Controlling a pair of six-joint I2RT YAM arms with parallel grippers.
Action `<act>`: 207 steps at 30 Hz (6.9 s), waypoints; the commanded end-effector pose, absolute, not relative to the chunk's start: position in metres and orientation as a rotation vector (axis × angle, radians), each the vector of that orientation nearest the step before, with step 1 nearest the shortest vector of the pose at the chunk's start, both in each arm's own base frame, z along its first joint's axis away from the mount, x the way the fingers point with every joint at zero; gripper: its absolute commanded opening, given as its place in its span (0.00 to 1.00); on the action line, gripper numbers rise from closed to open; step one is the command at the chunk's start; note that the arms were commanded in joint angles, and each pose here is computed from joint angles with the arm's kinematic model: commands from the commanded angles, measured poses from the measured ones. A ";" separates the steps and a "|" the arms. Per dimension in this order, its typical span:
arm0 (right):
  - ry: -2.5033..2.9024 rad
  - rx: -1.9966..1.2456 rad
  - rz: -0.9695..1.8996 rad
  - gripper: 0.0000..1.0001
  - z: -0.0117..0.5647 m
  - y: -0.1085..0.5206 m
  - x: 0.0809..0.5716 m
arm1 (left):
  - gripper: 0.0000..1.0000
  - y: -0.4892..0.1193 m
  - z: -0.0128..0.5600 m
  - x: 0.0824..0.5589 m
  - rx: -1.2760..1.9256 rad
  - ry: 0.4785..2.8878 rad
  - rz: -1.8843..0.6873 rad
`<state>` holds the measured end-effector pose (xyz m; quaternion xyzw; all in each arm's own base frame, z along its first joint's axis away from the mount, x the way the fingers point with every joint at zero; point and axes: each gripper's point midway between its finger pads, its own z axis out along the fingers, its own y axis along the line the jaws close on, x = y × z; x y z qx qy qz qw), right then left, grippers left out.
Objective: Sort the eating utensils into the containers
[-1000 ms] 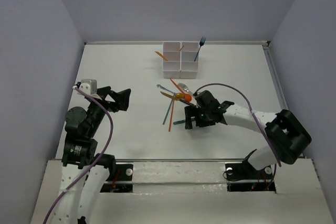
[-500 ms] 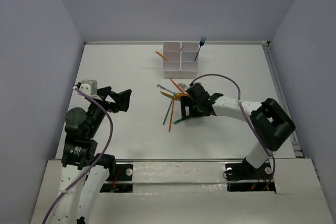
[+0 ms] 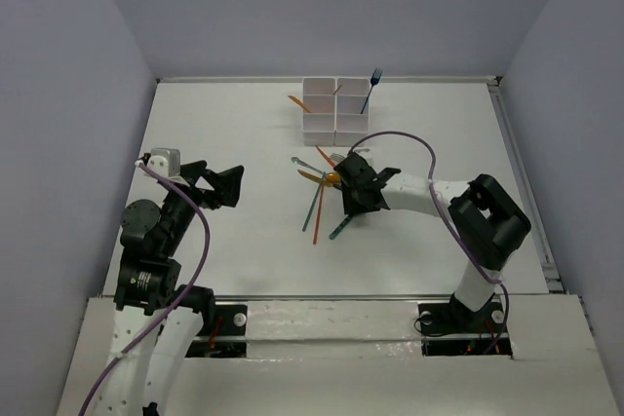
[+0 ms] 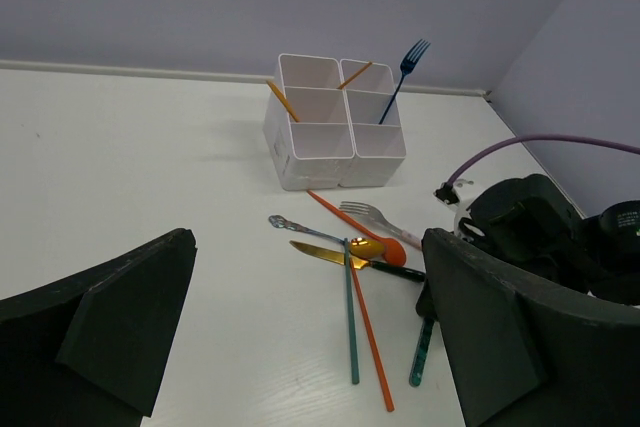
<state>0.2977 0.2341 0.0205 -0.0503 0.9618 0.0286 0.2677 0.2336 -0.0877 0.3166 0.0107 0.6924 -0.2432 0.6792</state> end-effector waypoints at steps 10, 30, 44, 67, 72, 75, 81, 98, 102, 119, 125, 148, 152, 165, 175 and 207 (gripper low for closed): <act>2.712 -0.143 -0.073 0.23 -0.005 0.186 0.244 | 0.99 -0.089 0.327 0.235 0.032 1.516 -0.550; 2.293 -0.023 0.112 0.00 0.124 0.191 0.289 | 0.99 -0.090 0.325 0.237 0.035 1.522 -0.553; 1.365 0.132 0.157 0.00 0.361 0.180 0.439 | 0.99 -0.091 0.324 0.237 0.043 1.528 -0.558; 1.237 0.021 0.256 0.00 0.307 0.218 0.621 | 0.99 -0.086 0.325 0.240 0.032 1.529 -0.533; 1.272 0.016 0.268 0.00 0.276 0.217 0.613 | 0.99 -0.084 0.324 0.240 0.026 1.528 -0.529; 1.279 0.019 0.275 0.00 0.269 0.216 0.610 | 0.99 -0.082 0.326 0.240 0.020 1.522 -0.522; 1.305 0.012 0.272 0.00 0.251 0.216 0.607 | 0.99 -0.083 0.325 0.241 0.021 1.524 -0.525; 1.436 -0.048 0.374 0.72 0.260 0.222 0.568 | 0.99 -0.079 0.330 0.236 0.011 1.498 -0.513; 1.480 -0.084 0.380 0.71 0.276 0.213 0.535 | 0.99 -0.077 0.329 0.237 0.002 1.500 -0.507; 2.373 -0.367 0.292 0.65 0.128 0.178 0.391 | 0.99 -0.083 0.320 0.243 0.015 1.540 -0.534; 2.470 -0.459 0.260 0.67 0.106 0.179 0.390 | 0.99 -0.081 0.320 0.243 0.009 1.541 -0.524; 2.626 -0.697 0.248 0.54 0.040 0.201 0.411 | 0.99 -0.087 0.318 0.244 0.028 1.553 -0.542; 2.619 -0.727 0.220 0.41 0.035 0.208 0.415 | 0.99 -0.090 0.318 0.244 0.039 1.555 -0.550; 2.553 -0.756 0.138 0.00 0.065 0.203 0.411 | 0.99 -0.089 0.318 0.244 0.034 1.554 -0.543; 2.305 -0.637 0.118 0.00 0.175 0.197 0.401 | 0.99 -0.088 0.317 0.244 0.031 1.559 -0.541; 1.323 0.011 0.254 0.00 0.299 0.240 0.576 | 0.99 -0.090 0.319 0.243 0.038 1.554 -0.546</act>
